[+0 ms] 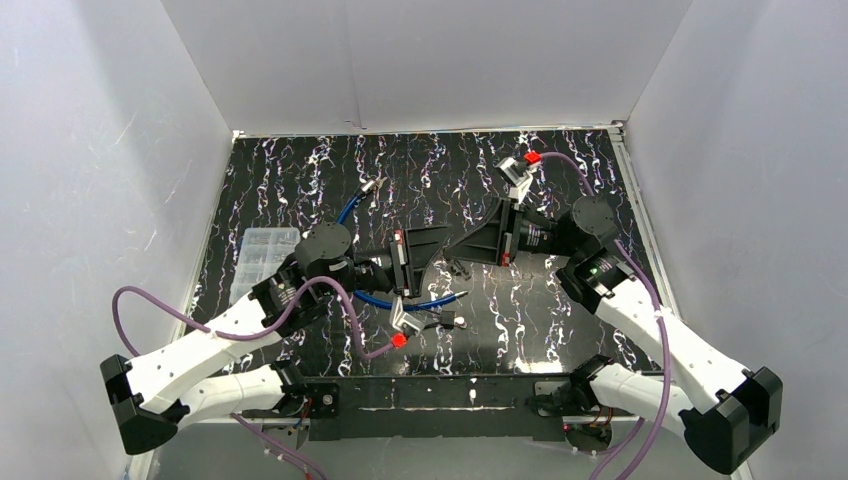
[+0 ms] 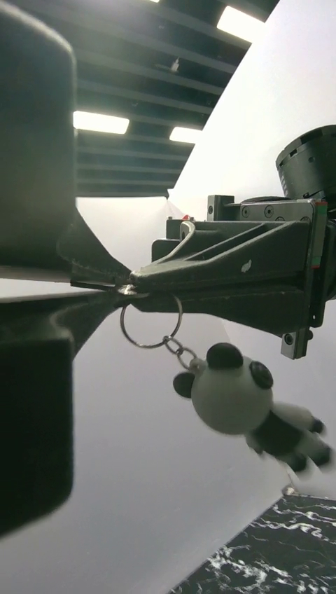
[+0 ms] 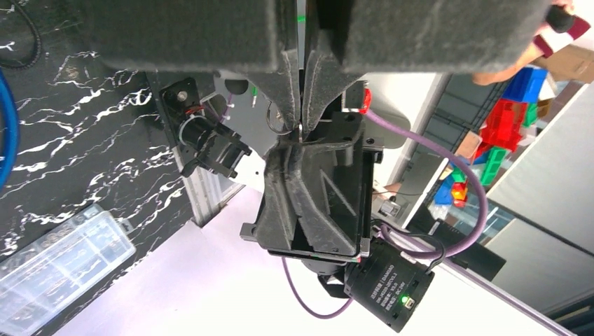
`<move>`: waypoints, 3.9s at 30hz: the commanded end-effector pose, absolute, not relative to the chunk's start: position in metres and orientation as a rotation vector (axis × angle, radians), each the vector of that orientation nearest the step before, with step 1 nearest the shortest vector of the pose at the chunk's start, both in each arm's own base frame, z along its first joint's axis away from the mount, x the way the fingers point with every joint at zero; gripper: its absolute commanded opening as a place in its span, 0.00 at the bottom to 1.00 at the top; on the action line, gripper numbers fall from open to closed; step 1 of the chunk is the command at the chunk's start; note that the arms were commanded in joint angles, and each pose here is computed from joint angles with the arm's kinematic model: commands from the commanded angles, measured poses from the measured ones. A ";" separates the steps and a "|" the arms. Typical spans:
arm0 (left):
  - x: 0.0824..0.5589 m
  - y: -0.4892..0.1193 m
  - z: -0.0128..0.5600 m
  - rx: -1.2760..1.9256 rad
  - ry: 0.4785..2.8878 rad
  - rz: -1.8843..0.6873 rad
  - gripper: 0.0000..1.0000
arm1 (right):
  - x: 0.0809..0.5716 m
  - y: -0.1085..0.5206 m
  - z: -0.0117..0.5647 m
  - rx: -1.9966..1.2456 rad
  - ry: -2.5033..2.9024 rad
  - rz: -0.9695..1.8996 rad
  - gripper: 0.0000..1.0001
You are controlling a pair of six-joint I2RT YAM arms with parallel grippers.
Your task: Unlock with the key
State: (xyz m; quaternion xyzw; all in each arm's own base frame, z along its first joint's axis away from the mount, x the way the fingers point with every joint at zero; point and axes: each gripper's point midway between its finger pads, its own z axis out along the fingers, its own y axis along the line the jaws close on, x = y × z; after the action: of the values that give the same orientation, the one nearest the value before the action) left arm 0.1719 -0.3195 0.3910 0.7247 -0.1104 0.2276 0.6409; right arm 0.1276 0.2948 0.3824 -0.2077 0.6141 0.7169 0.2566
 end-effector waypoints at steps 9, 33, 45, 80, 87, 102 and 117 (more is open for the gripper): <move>0.176 -0.288 0.384 1.828 -0.020 0.441 0.98 | 0.128 0.261 0.365 -0.667 1.736 1.484 0.01; 0.309 -0.249 0.184 1.933 1.427 -0.738 0.95 | 0.129 0.210 0.331 -0.565 1.831 1.142 0.01; 0.373 -0.273 0.062 2.315 0.944 -0.514 0.80 | 0.137 0.198 0.319 -0.488 1.880 1.081 0.01; 0.318 -0.317 0.030 2.478 0.510 -0.651 0.65 | 0.149 0.191 0.326 -0.424 1.900 1.153 0.01; 0.314 -0.294 0.040 2.492 0.778 -0.724 0.64 | 0.148 0.188 0.326 -0.424 1.900 1.152 0.01; 0.338 -0.278 0.044 2.318 1.225 -0.760 0.46 | 0.151 0.189 0.321 -0.409 1.899 1.167 0.01; 0.347 -0.285 0.022 2.416 1.249 -0.727 0.27 | 0.155 0.189 0.319 -0.391 1.903 1.177 0.01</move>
State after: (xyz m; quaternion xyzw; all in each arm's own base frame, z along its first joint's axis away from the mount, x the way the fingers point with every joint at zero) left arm 0.3534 -0.2911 0.0261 0.8450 0.4320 -0.2527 0.1887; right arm 0.1515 0.1863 0.3060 -0.1446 0.7793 0.4596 0.4007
